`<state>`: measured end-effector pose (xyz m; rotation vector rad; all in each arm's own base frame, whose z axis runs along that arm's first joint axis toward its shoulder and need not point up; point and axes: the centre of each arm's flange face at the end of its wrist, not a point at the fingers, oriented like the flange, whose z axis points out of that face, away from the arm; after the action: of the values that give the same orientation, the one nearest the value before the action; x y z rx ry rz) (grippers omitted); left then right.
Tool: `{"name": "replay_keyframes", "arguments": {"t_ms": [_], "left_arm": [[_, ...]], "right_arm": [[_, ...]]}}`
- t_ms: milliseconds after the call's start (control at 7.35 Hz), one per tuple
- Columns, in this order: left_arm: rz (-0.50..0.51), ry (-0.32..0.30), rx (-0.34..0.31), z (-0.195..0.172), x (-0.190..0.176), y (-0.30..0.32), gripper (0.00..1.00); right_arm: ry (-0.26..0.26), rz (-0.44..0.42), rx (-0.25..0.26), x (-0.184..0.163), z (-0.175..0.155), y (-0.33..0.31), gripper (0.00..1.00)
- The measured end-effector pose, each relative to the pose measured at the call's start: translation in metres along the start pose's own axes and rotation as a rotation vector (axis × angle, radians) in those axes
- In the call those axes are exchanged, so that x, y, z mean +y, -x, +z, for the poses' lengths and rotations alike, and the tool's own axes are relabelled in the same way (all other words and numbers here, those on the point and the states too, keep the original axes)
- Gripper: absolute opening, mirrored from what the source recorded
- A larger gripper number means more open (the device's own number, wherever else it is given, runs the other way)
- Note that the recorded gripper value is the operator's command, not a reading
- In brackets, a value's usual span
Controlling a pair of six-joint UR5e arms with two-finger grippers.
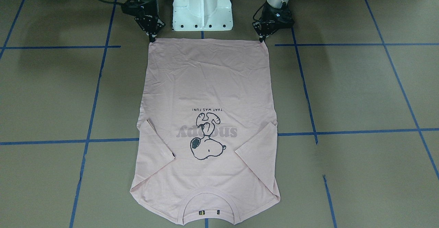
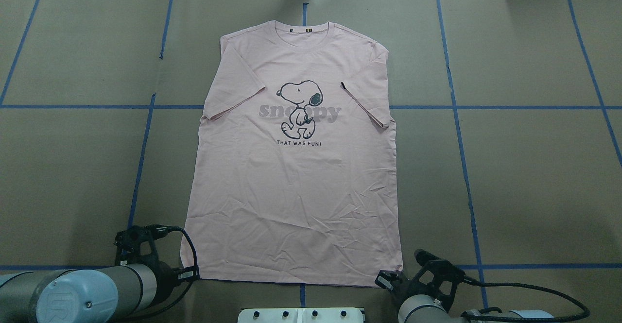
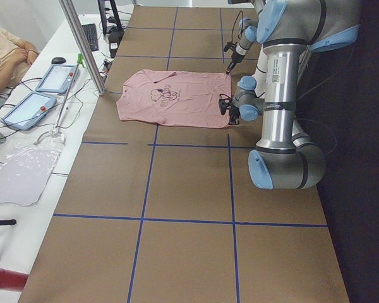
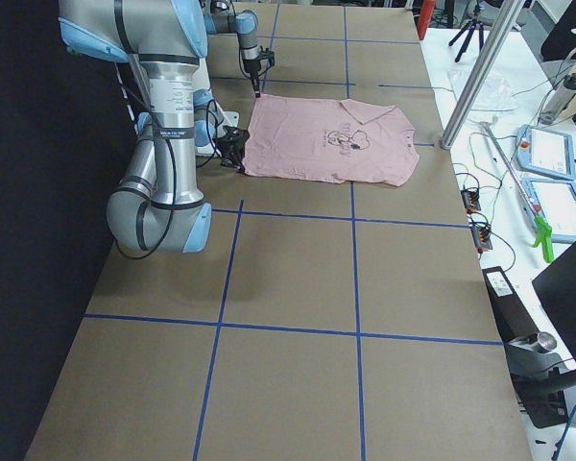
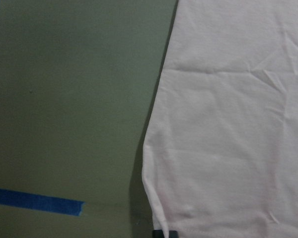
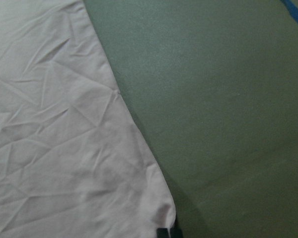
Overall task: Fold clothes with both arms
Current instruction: 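Lift the hem and fold it over toward the collar with both grippers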
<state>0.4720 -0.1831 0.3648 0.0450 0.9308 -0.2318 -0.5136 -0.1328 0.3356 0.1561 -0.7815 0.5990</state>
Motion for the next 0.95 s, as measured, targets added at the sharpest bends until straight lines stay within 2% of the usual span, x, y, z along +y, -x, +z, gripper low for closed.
{"name": "replay_keyframes", "arguments": {"t_ms": [272, 408, 681, 817, 953], "left_arm": [[0.011, 0.016, 0.028, -0.037, -0.006, -0.014, 0.0], [0.027, 0.045, 0.048, -0.078, -0.015, -0.026, 0.0], [0.045, 0.102, 0.111, -0.192, -0.039, -0.058, 0.0], [0.047, 0.108, 0.138, -0.241, -0.055, -0.076, 0.0], [0.063, 0.104, 0.141, -0.261, -0.065, -0.089, 0.0]], "right_arm": [[0.027, -0.004, -0.029, -0.025, -0.052, 0.004, 0.0], [0.047, -0.023, -0.024, -0.042, -0.094, 0.005, 0.0], [0.128, -0.026, -0.018, -0.083, -0.18, -0.002, 0.0], [0.163, -0.02, -0.021, -0.097, -0.204, 0.0, 0.0], [0.168, -0.037, -0.02, -0.104, -0.212, 0.002, 0.0]]}}
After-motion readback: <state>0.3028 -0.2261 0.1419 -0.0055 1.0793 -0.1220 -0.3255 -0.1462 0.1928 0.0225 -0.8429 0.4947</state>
